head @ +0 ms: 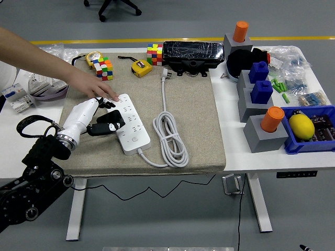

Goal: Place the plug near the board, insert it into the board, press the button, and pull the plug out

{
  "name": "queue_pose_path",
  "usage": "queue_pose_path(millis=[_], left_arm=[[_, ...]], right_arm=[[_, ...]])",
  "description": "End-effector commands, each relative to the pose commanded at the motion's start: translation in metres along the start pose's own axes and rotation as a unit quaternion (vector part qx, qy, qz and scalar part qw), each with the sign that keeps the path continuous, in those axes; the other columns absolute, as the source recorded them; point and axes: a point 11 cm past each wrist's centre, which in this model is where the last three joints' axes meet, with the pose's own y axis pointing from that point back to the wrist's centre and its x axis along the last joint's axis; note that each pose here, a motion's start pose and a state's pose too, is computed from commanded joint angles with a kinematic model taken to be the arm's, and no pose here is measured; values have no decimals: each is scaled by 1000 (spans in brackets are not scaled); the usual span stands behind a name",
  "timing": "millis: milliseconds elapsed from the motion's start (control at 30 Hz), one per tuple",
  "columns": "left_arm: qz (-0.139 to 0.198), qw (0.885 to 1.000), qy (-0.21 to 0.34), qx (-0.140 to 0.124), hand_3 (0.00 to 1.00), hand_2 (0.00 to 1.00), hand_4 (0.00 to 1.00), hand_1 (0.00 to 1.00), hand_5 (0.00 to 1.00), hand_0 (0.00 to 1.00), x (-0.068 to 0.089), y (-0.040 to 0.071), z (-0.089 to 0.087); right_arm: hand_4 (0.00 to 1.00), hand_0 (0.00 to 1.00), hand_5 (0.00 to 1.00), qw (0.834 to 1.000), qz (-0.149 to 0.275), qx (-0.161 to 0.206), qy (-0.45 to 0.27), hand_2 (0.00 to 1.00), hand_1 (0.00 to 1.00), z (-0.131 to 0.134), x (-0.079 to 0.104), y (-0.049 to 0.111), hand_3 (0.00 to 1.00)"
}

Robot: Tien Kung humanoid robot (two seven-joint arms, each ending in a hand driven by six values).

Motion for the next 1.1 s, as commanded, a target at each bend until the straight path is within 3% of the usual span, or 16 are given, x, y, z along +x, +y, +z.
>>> queue_pose_path(millis=[100,133,300,333,500,533,1100], left_arm=[[-4,1000,-4,1,657,656,913,693,399,736,-3,-2,0],[-5,1000,-5,2,551,516,865,605,210,672,-4,-3,1],[-11,1000,-12,5,551,516,865,605,210,672,-7,-8,2],[-11,1000,-13,6,530,480,717,462,60,545,-7,-8,2],[-10,1000,-16,13,530,480,717,462,60,545,-9,-9,0],[-10,1000,-18,13,523,455,661,425,2,440,-10,-9,0],[39,999,-11,-24,511,439,675,419,2,419,4,-9,11]], right_arm=[[992,654,563,1000,0,0,-1,634,647,0,0,0,560],[991,654,562,1000,0,0,-2,633,647,0,0,0,560],[991,654,562,1000,1,1,-3,633,647,0,0,0,560],[991,654,562,1000,1,1,-3,634,647,0,0,0,559],[991,654,562,1000,0,1,-5,634,647,0,-1,0,559],[991,654,562,1000,0,1,-6,634,647,-1,-1,0,559],[991,653,561,1000,2,8,-9,633,646,-4,-1,0,559]])
